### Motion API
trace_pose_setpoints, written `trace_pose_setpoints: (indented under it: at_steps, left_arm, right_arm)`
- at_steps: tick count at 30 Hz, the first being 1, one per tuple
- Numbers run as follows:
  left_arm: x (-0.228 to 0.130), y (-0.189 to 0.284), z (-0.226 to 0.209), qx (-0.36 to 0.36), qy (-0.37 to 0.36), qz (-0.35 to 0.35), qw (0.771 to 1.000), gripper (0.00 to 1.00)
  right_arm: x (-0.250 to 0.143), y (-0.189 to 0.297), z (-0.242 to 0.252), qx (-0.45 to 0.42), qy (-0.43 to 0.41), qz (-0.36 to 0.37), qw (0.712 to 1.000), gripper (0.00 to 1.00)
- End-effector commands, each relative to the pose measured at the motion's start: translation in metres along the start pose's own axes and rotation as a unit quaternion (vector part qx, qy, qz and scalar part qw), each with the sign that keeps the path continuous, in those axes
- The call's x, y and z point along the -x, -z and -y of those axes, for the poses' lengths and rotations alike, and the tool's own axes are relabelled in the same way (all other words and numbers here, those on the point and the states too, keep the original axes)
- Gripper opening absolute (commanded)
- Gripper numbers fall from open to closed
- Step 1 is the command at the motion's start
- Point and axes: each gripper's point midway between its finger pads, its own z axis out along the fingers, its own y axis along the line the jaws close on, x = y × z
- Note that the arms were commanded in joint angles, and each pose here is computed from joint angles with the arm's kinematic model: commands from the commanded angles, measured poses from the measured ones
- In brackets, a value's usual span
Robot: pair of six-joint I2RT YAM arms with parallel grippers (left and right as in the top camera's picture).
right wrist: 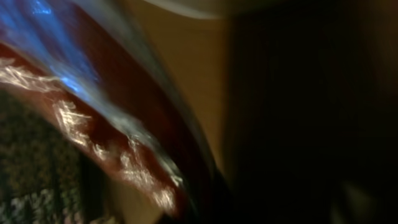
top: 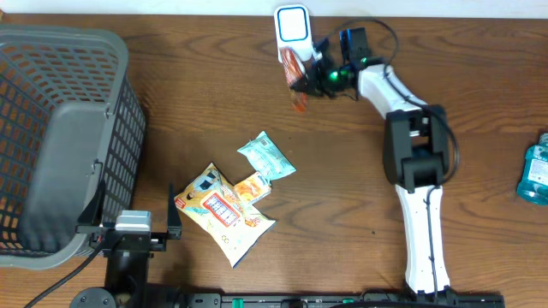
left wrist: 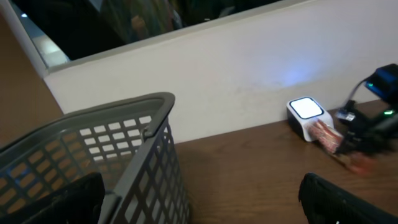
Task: Scan the item barcode
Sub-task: 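Carry the red bar to the right table edge and release it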
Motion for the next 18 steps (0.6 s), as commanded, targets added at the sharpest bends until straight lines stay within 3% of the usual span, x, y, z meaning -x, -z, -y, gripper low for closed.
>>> trace_pose_setpoints:
  at_steps: [1, 3, 5, 8, 18]
  left_arm:
    - [0.005, 0.001, 0.001, -0.005, 0.009, 0.008, 1.000, 1.00]
    - [0.005, 0.001, 0.001, -0.005, 0.009, 0.008, 1.000, 1.00]
    - [0.005, 0.001, 0.001, -0.005, 0.009, 0.008, 1.000, 1.00]
    - [0.004, 0.001, 0.001, -0.005, 0.009, 0.008, 1.000, 1.00]
    - [0.001, 0.001, 0.002, -0.007, 0.008, 0.000, 1.000, 1.00]
  right_arm:
    - [0.015, 0.082, 0.020, -0.239, 0.121, 0.035, 0.963, 0.01]
    - [0.002, 0.132, 0.065, -0.414, 0.090, 0.017, 0.906, 0.01]
    - [-0.013, 0.196, 0.104, -0.580, 0.067, -0.009, 0.812, 0.01]
    - [-0.025, 0.255, 0.143, -0.691, 0.019, -0.004, 0.723, 0.01]
    - [-0.103, 0.367, 0.290, -0.718, -0.229, 0.084, 0.652, 0.03]
